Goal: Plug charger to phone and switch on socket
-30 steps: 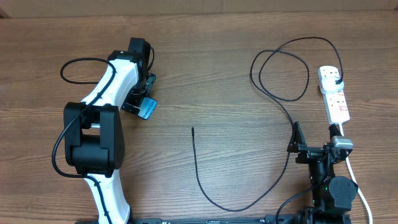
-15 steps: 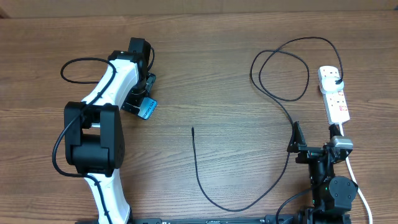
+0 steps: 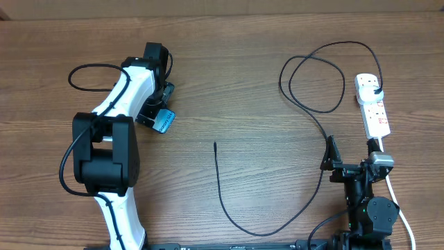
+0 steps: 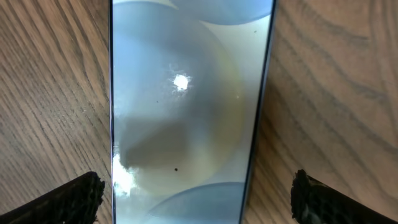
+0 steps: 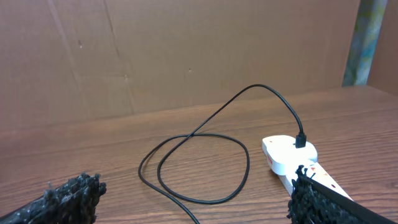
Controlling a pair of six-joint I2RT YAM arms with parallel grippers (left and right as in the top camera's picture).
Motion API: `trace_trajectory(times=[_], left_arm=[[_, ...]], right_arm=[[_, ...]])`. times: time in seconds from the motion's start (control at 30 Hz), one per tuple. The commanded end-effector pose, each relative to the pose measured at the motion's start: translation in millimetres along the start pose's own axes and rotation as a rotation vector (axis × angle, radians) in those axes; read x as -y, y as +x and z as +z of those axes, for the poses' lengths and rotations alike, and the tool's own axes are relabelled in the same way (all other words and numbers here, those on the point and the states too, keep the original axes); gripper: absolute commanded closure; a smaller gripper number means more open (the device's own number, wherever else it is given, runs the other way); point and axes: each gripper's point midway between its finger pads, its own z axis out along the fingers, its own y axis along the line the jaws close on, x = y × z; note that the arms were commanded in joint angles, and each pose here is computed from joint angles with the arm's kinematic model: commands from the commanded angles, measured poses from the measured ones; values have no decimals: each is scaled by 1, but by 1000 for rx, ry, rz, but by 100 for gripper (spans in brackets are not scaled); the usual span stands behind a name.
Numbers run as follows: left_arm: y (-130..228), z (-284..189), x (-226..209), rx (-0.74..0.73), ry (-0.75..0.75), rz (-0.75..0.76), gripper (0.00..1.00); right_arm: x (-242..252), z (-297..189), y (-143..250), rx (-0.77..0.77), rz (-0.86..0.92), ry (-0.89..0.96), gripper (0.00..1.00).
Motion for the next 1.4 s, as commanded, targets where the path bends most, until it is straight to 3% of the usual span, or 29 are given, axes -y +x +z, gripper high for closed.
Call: trace_trajectory(times=[0.0, 1.37], left_arm=[[-2, 7, 2, 17, -18, 24, 0], [3, 22, -9, 5, -81, 39, 0]], right_arm=[[0, 0, 2, 3, 1, 1, 0], [0, 0, 2, 3, 1, 1, 0]])
